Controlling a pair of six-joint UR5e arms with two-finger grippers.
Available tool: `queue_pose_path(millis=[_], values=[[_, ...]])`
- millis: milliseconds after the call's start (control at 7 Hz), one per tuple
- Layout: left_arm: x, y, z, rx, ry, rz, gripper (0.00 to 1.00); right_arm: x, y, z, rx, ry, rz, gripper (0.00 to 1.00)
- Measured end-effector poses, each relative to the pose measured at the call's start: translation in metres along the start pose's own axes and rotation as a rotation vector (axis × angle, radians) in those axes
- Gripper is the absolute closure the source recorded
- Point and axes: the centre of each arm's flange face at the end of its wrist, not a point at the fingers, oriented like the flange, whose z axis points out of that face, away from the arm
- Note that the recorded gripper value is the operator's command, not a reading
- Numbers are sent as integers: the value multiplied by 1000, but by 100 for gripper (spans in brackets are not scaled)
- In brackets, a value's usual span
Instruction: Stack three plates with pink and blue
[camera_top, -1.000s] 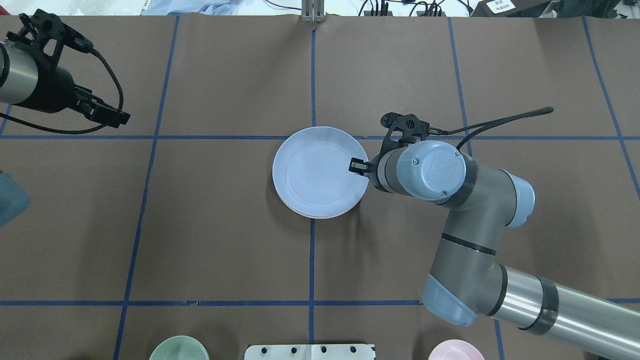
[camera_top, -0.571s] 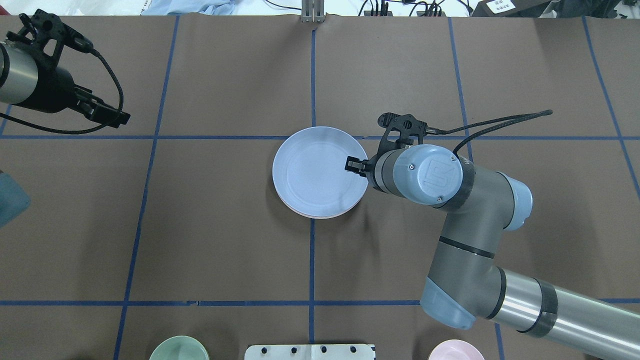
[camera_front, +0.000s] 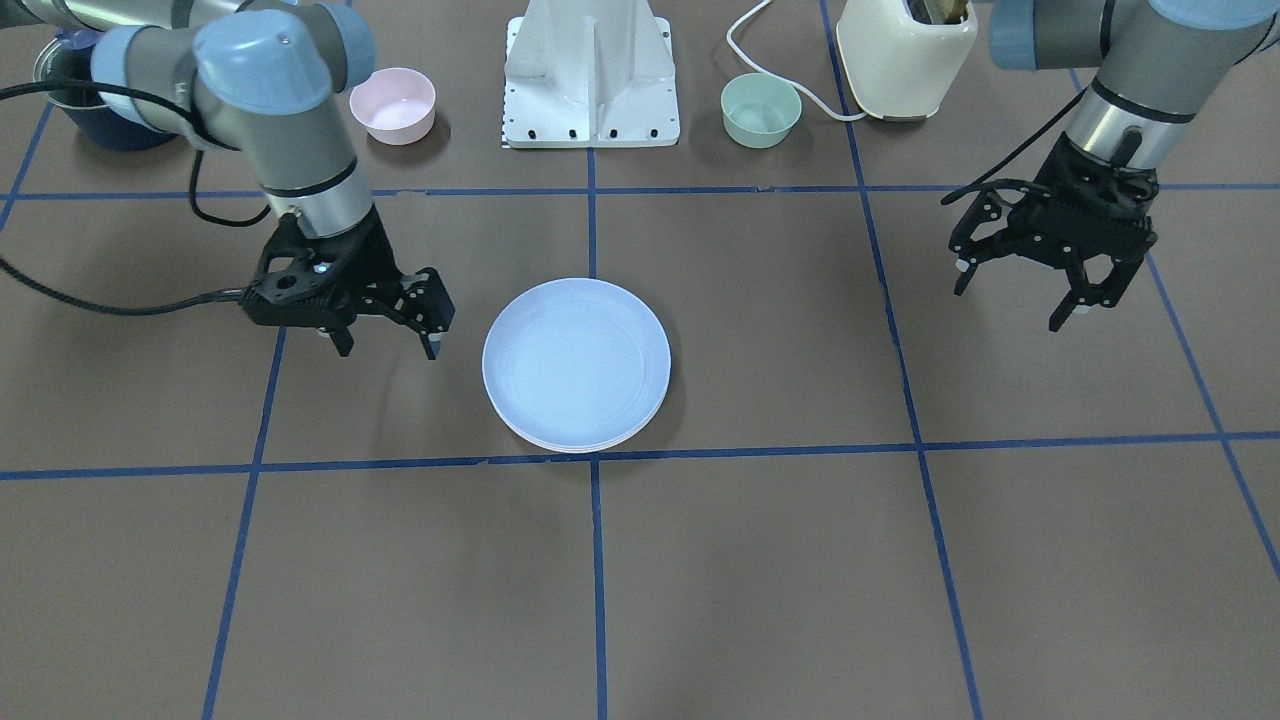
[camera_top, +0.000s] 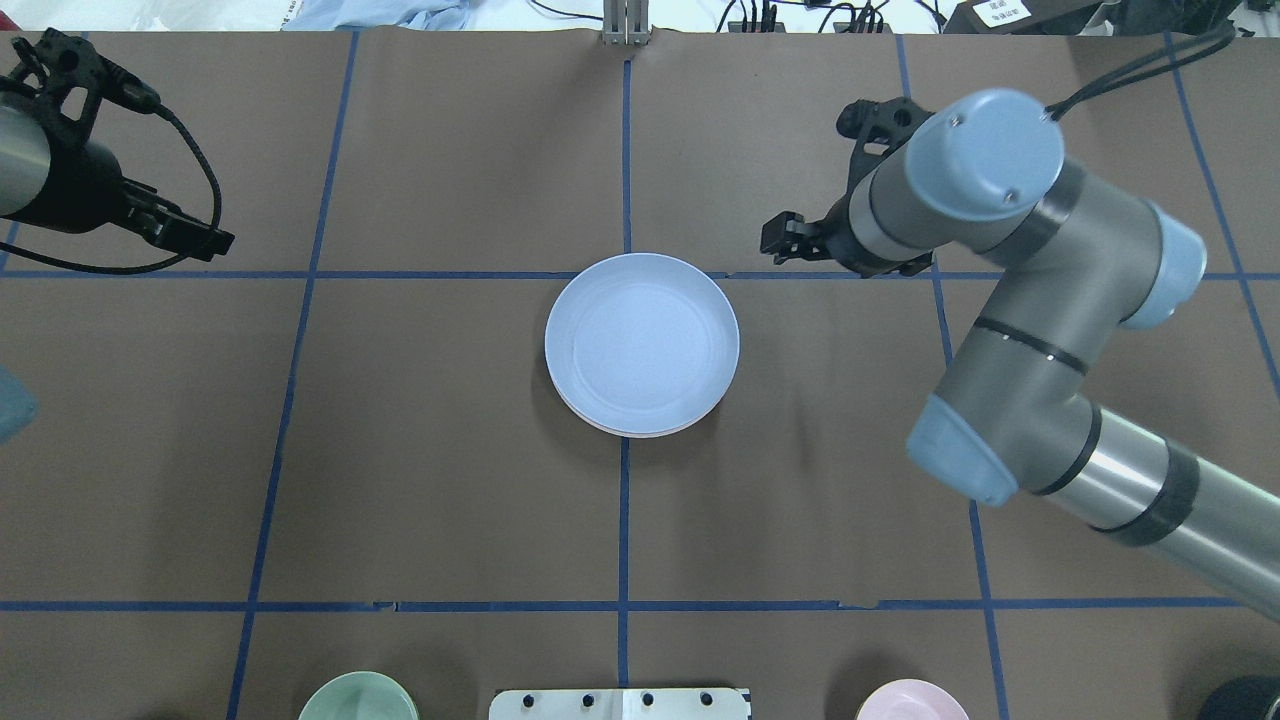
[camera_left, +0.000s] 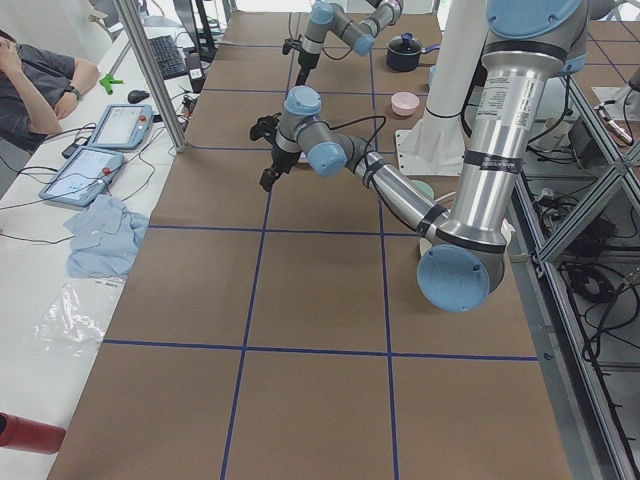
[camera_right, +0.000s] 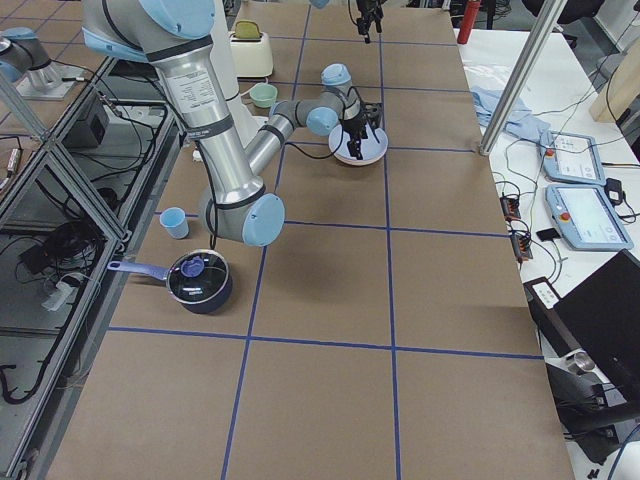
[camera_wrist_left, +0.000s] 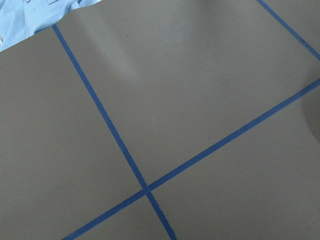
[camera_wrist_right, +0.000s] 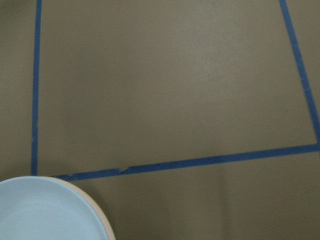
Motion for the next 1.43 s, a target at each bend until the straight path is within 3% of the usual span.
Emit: queue_pose_path(millis=[429,714,1000,1286,1429], values=[[-82,40,-12,-43,-107,-111,0,122,-90,-50,-73,76,-172,0],[-161,69,-34,-70,-139,-137,0,248,-117,-79,-128,89,-302,0],[-262,113,-45,-128,-103,-59,0,379,-100,-94,-182,95,-403,0],[-322,152,-50,-163,-102,-69,0,485,-47,-91,-255,114,-407,0],[-338,168,-51,-192,-103,-106,0,528,-14,-88,-295,125,-370,0]])
